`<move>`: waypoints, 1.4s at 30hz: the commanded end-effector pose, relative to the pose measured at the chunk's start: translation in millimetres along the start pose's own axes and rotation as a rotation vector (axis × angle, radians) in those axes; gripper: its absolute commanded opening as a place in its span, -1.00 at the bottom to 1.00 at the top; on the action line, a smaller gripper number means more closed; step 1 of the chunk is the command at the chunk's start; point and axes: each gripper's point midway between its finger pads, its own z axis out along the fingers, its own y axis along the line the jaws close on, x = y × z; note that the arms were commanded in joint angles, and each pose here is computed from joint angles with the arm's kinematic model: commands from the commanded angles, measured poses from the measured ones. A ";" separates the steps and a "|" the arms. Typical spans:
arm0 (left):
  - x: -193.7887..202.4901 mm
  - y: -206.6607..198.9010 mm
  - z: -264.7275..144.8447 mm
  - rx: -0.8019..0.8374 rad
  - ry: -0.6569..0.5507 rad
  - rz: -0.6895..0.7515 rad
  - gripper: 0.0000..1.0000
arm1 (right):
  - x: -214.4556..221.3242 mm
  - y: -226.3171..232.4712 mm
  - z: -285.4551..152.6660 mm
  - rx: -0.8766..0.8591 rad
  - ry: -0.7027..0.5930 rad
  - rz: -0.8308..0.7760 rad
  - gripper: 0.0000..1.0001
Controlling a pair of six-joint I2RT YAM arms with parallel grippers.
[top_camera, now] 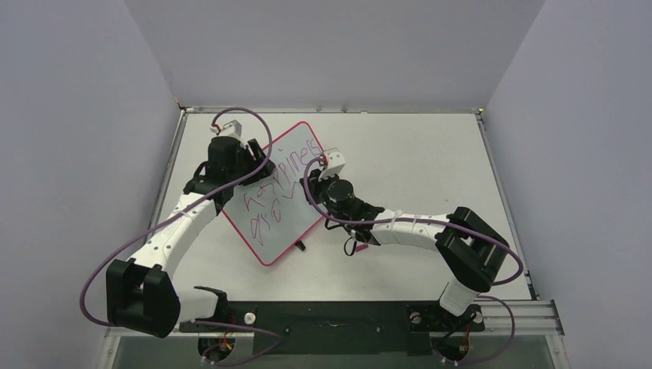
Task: Write a sentence on the whiteboard
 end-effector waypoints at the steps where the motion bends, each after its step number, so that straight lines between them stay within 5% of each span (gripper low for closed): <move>1: -3.5 -3.6 -4.4 0.021 -0.011 0.079 -0.08 | 21.6 -6.8 -8.7 -0.002 0.044 0.020 -1.00; 27: -3.1 -4.2 -6.9 0.025 -0.011 0.076 -0.08 | -11.2 -23.7 6.7 0.062 0.015 -0.021 -1.00; 42: -3.2 -6.6 -10.9 0.033 -0.014 0.082 -0.08 | -26.4 -36.7 -73.2 0.026 -0.124 0.138 -1.00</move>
